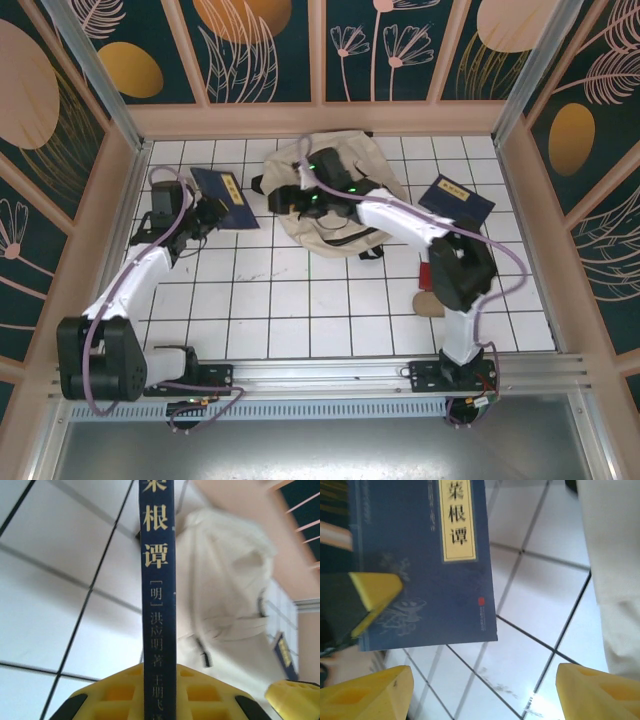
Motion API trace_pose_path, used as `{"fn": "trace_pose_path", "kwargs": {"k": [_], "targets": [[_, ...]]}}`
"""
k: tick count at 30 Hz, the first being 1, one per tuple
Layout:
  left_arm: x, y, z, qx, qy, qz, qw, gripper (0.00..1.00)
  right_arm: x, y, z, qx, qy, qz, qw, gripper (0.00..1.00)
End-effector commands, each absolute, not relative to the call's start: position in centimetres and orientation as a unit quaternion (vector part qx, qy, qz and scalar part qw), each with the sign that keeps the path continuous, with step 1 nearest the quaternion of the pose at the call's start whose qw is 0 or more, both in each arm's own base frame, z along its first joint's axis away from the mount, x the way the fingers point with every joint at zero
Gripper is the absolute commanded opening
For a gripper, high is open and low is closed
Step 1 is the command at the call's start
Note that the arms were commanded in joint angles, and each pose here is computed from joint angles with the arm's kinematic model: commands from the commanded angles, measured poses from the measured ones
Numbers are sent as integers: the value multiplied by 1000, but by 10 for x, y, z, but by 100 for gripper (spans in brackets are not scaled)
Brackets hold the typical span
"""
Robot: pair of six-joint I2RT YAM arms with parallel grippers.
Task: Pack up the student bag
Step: Pick up the book from the middle-left of the table, then pass the book.
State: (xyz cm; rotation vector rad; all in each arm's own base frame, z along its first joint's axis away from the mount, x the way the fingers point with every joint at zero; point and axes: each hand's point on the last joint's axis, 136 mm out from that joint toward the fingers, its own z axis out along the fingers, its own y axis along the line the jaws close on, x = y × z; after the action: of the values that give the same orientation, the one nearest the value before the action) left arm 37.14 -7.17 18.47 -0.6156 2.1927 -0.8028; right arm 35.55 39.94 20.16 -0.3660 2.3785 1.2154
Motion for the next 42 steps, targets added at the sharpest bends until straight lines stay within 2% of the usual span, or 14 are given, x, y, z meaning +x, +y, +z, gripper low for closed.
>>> {"fn": "trace_pose_path", "kwargs": {"k": [1, 6, 11, 17, 26, 35, 38, 42], "targets": [[377, -86, 245, -198, 810, -365, 414, 0, 365, 371, 218, -102, 838, 475, 250, 77], [383, -136, 295, -145, 767, -446, 438, 1, 360, 323, 235, -66, 809, 517, 272, 80], [393, -194, 312, -116, 739, -506, 429, 0, 358, 280, 244, -10, 780, 553, 292, 82], [405, -243, 335, -126, 695, -563, 430, 0, 355, 252, 258, 78, 719, 627, 289, 84], [403, -285, 339, -134, 661, -627, 390, 0, 355, 254, 284, 98, 657, 692, 284, 85], [395, -300, 349, -143, 619, -687, 352, 0, 361, 265, 304, 108, 607, 736, 279, 81], [394, -300, 347, -154, 614, -695, 341, 0, 369, 264, 308, 122, 590, 742, 293, 78], [395, -299, 343, -164, 610, -699, 336, 0, 384, 269, 306, 142, 590, 735, 301, 67]]}}
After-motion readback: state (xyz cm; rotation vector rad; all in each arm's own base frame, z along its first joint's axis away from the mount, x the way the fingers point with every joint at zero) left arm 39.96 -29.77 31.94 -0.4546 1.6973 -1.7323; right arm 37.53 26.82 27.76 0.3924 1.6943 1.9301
